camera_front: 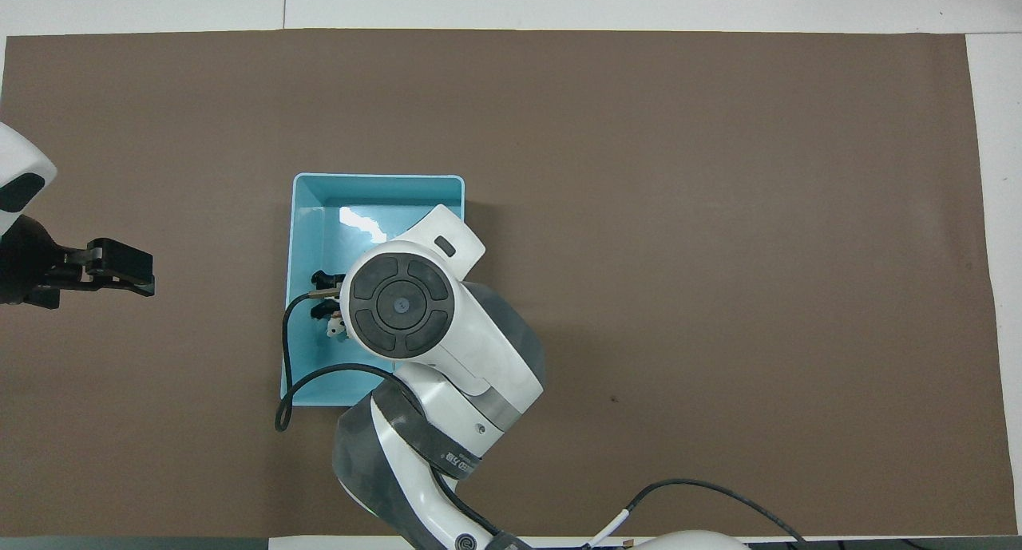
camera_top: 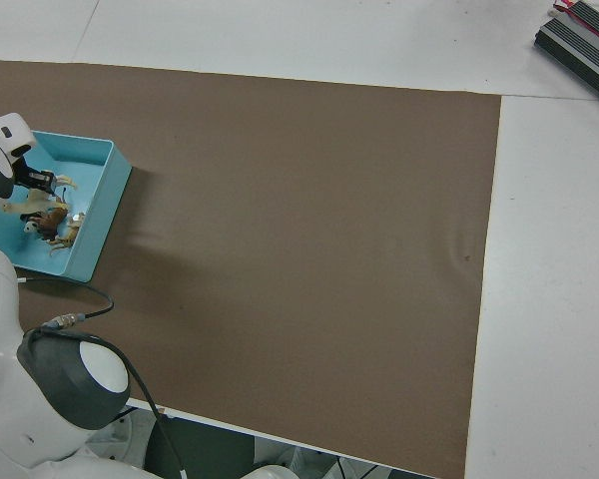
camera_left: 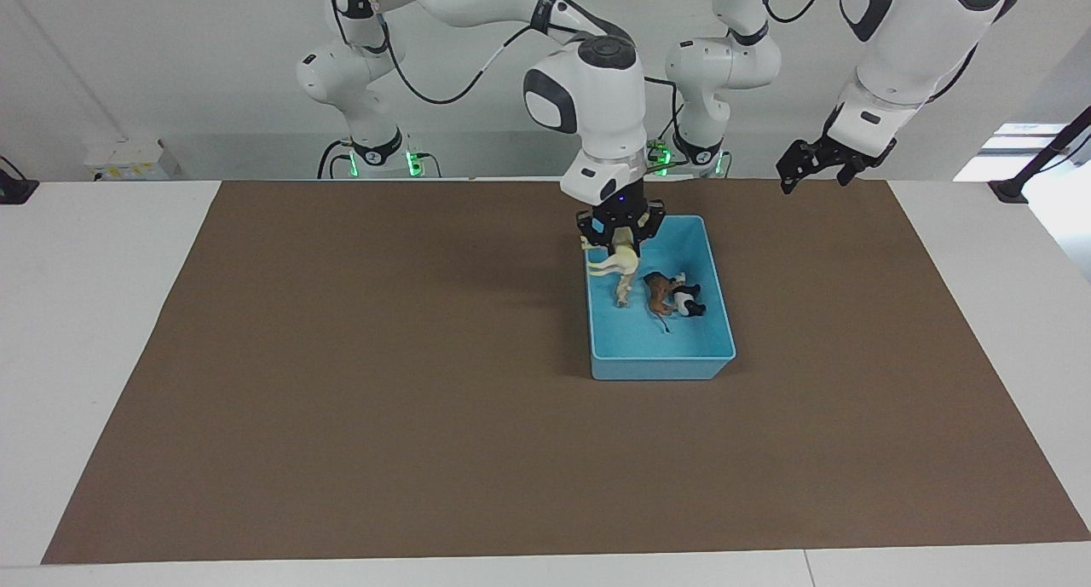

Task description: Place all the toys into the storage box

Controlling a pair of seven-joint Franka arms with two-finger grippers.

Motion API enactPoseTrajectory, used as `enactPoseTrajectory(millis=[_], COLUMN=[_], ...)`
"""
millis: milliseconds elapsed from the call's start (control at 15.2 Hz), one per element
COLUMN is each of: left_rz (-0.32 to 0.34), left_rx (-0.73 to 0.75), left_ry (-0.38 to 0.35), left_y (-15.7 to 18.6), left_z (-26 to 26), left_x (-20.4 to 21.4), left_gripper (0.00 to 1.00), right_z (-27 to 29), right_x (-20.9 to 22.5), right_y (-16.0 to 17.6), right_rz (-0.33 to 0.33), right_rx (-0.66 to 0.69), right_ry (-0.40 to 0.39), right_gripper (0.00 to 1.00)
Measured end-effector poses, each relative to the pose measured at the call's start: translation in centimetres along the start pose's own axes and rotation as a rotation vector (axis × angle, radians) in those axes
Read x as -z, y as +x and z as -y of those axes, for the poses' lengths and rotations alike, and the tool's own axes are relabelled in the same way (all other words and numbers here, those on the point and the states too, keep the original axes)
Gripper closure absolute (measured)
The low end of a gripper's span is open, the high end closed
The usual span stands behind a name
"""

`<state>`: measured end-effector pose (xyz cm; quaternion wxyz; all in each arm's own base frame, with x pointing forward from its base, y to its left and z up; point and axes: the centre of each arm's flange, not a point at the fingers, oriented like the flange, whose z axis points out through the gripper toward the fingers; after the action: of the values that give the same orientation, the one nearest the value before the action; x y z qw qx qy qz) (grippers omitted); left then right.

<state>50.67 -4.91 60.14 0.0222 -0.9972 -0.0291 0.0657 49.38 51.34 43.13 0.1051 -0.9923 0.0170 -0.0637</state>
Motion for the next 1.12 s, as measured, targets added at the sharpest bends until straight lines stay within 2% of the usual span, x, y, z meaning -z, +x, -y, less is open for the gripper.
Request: enactPoseTrajectory(millis=[131, 329, 460, 657, 920, 1117], left_rz=[-0.006, 0.001, 0.008, 0.023, 0.020, 0.006], left_rx=[-0.008, -0.020, -0.029, -0.093, -0.136, -0.177], left_ry=[-0.001, -0.002, -0.002, -0.001, -0.003, -0.006], left_y=[0.5, 1.8, 2.8, 3.3, 3.0, 3.1], left_z=[-0.1, -0.5, -0.8, -1.2, -0.7, 0.0], left_x=[-0.2, -0.7, -1.0, -1.3, -0.7, -0.4], left_gripper=[0.00, 0.00, 0.00, 0.00, 0.00, 0.00], right_z=[0.0, -0.8, -2.8, -10.8, -26.0, -36.4], right_x=[-0.1, 3.0, 7.0, 14.1, 19.9, 21.3], right_y=[-0.2, 0.8, 3.2, 8.7, 15.8, 18.4], right_rz=[0.011, 0.033, 0.009, -0.032, -0.066, -0.046], right_rx=[-0.071, -0.151, -0.195, -0.249, -0.050, 0.062], right_ry=[-0.010, -0.045, -0.045, -0.046, -0.082, -0.120], right_gripper=[0.34, 0.02, 0.00, 0.00, 0.00, 0.00])
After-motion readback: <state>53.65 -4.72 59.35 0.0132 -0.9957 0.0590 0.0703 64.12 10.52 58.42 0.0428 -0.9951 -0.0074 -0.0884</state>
